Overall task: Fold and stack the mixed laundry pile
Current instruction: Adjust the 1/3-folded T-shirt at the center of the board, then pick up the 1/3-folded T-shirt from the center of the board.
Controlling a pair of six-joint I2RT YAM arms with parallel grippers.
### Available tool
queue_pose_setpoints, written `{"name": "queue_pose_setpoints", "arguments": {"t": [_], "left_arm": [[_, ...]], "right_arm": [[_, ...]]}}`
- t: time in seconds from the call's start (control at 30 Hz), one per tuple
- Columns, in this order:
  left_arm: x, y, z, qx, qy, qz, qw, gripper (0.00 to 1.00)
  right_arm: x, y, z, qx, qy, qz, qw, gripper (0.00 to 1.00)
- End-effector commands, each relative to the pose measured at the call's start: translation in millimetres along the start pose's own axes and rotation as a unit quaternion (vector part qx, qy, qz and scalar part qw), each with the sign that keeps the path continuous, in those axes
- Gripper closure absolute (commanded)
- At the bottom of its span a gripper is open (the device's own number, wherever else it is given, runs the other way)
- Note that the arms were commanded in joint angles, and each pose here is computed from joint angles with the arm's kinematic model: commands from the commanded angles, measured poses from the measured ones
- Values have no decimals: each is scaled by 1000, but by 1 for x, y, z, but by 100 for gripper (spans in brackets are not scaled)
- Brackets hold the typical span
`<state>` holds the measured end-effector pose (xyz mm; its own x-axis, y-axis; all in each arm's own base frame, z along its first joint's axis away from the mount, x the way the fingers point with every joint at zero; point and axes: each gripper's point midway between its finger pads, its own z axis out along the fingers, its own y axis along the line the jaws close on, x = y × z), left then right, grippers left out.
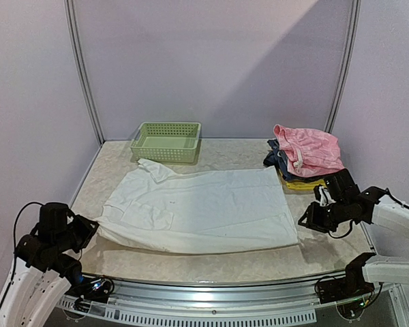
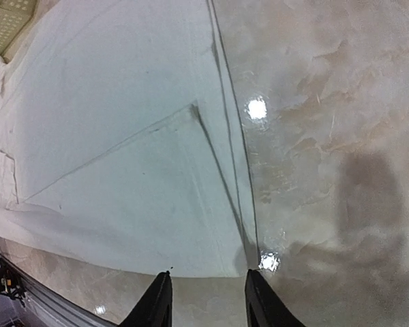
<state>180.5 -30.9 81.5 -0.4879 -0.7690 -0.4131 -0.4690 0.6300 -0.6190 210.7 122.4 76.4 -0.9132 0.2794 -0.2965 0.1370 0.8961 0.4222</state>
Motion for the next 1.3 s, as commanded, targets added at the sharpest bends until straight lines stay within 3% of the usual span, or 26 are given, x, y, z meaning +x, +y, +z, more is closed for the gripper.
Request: {"name": "queue_pose_setpoints", "arguments": {"t": [0.0, 0.07, 0.13, 0.23, 0.3, 0.57, 0.87, 1.27], "left_arm": [[-3, -4, -23, 29, -13, -40, 999, 62], [-15, -11, -42, 43, -43, -42, 997, 55], [-23, -13, -51, 46, -61, -43, 996, 43], [-30, -22, -51, 58, -74, -35, 995, 30], [-34, -30, -45, 69, -79, -25, 994, 28], [-52, -66, -19, 38, -69, 89, 993, 29], [-76, -97, 11, 4, -80, 201, 976, 35], [-99, -133, 48, -3, -101, 267, 958, 34]], "right_arm": [[-8, 2, -17, -6, -32, 7, 999, 56], [-13, 3, -24, -3, -47, 7, 999, 41], [-20, 3, -31, 1, -65, 9, 998, 32], [-34, 11, -39, -10, -95, 8, 995, 27], [-42, 21, -43, -30, -109, 4, 994, 26], [-75, 58, -44, -63, -124, -37, 990, 25], [-100, 88, -22, -71, -114, -85, 987, 20], [-112, 100, 3, -63, -96, -118, 986, 19]]}}
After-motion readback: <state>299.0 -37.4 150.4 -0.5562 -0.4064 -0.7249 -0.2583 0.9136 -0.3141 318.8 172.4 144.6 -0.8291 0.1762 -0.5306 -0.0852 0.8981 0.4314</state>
